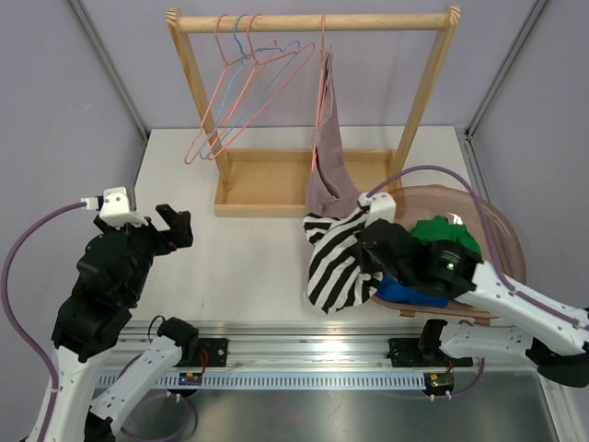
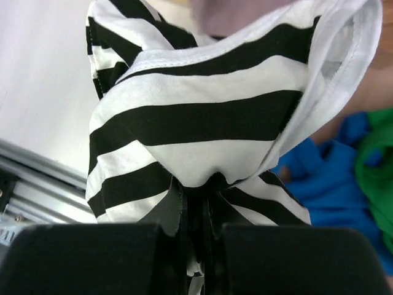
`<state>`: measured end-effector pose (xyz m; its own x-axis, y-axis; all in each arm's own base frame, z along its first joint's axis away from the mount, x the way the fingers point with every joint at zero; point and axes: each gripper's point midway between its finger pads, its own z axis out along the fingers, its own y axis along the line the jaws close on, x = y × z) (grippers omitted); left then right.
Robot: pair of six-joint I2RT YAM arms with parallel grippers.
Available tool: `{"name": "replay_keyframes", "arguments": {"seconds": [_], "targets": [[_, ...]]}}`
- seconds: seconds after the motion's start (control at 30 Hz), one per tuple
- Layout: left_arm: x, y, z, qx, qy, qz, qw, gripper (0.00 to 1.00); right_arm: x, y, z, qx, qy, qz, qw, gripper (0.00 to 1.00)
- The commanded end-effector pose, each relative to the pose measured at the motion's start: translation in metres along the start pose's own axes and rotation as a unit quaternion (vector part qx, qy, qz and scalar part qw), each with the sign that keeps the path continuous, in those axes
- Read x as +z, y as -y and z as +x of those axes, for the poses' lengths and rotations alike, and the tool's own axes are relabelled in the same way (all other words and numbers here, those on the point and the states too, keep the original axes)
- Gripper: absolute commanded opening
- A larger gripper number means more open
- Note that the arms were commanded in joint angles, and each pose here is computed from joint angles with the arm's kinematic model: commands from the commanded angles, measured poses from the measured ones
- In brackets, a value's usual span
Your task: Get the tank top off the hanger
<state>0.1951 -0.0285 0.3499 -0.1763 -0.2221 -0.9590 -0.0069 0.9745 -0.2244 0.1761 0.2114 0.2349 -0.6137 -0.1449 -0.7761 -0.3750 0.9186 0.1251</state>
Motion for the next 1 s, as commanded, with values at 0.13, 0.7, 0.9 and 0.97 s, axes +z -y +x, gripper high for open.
{"name": "replay_keyframes", "arguments": {"seconds": [0.13, 0.7, 0.9, 0.97], "targets": [[0.019, -0.013, 0.021, 0.026, -0.012, -0.039, 0.999, 0.99, -0.088, 0.116, -0.050, 0.071, 0.120, 0.208, 0.968, 0.00], [0.029, -0.003, 0.034, 0.026, -0.018, -0.014, 0.999, 0.99, 0.039, 0.219, -0.014, 0.137, -0.070, 0.321, 0.935, 0.07], [0.030, -0.003, 0.039, 0.028, -0.020, -0.011, 0.999, 0.99, 0.099, 0.225, 0.068, 0.152, -0.238, 0.304, 0.910, 0.21], [0.029, -0.002, 0.039, 0.027, -0.020, -0.006, 0.999, 0.99, 0.112, 0.224, 0.087, 0.163, -0.280, 0.293, 0.899, 0.22]]}}
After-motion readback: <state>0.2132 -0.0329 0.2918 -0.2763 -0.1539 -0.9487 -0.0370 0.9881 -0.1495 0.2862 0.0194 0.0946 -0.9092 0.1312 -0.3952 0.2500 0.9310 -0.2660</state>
